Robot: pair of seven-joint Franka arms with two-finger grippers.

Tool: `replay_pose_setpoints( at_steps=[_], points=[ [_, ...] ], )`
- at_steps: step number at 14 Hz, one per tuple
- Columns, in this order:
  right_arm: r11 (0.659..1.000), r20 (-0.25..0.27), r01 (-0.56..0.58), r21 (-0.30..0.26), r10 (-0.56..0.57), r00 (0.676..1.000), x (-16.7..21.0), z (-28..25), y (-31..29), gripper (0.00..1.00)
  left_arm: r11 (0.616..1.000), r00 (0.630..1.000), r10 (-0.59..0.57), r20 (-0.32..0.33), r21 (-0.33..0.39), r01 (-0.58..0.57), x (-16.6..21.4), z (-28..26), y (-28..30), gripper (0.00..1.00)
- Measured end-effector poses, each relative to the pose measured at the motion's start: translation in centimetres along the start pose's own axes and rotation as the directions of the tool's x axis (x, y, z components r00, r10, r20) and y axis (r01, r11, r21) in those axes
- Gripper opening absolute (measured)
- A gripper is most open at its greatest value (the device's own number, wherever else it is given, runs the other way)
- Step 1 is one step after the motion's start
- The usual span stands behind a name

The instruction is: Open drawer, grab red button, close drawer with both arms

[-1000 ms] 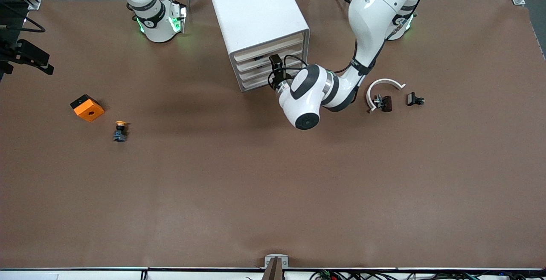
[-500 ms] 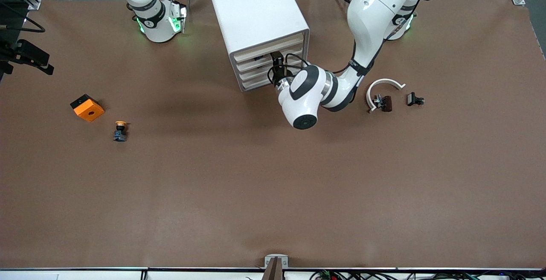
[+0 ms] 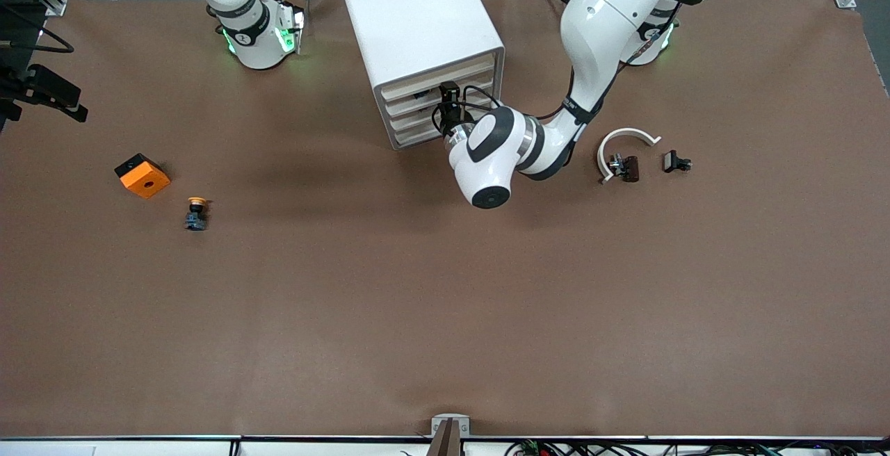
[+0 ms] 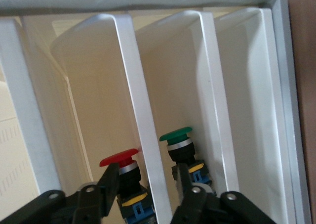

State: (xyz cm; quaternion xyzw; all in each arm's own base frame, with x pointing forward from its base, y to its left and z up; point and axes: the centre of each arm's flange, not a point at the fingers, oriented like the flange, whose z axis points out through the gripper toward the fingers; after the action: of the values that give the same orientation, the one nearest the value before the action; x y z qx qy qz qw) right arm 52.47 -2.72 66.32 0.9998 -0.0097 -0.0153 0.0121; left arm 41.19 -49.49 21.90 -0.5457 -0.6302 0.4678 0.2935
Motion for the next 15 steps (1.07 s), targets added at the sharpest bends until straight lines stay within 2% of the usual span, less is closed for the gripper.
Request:
replay_pose_setpoints(
  at_steps=[1, 3, 4, 6, 7, 8, 15],
  points=[
    [1.0, 0.0, 0.0, 0.0, 0.0, 1.0, 0.0, 0.0, 0.0, 1.0, 1.0, 1.0, -0.003, 0.006, 0.006, 0.003, 0.0, 0.1, 0.2, 0.52],
    [1.0, 0.0, 0.0, 0.0, 0.0, 1.0, 0.0, 0.0, 0.0, 1.0, 1.0, 1.0, -0.008, 0.01, 0.019, 0.008, 0.0, 0.5, 0.5, 0.35],
    [1.0, 0.0, 0.0, 0.0, 0.0, 1.0, 0.0, 0.0, 0.0, 1.0, 1.0, 1.0, -0.011, 0.01, 0.025, 0.011, 0.0, 0.8, 0.7, 0.35],
    [1.0, 0.0, 0.0, 0.0, 0.0, 1.0, 0.0, 0.0, 0.0, 1.0, 0.999, 1.0, -0.016, 0.009, 0.029, 0.016, 0.0, 1.1, 1.0, 0.23],
    [1.0, 0.0, 0.0, 0.0, 0.0, 1.0, 0.0, 0.0, 0.0, 1.0, 0.999, 1.0, -0.02, 0.009, 0.029, 0.02, 0.1, 1.1, 1.1, 0.23],
    [1.0, 0.0, 0.0, 0.0, 0.0, 1.0, 0.0, 0.0, 0.0, 1.0, 0.999, 1.0, -0.029, 0.01, 0.029, 0.029, 0.1, 1.0, 1.1, 0.18],
    [1.0, 0.002, 0.015, -0.001, -0.015, 1.0, 0.1, 0.1, -0.8, 1.0, 0.996, 0.995, -0.084, 0.055, -0.009, 0.084, 0.9, -2.7, 1.7, 0.17]
  ],
)
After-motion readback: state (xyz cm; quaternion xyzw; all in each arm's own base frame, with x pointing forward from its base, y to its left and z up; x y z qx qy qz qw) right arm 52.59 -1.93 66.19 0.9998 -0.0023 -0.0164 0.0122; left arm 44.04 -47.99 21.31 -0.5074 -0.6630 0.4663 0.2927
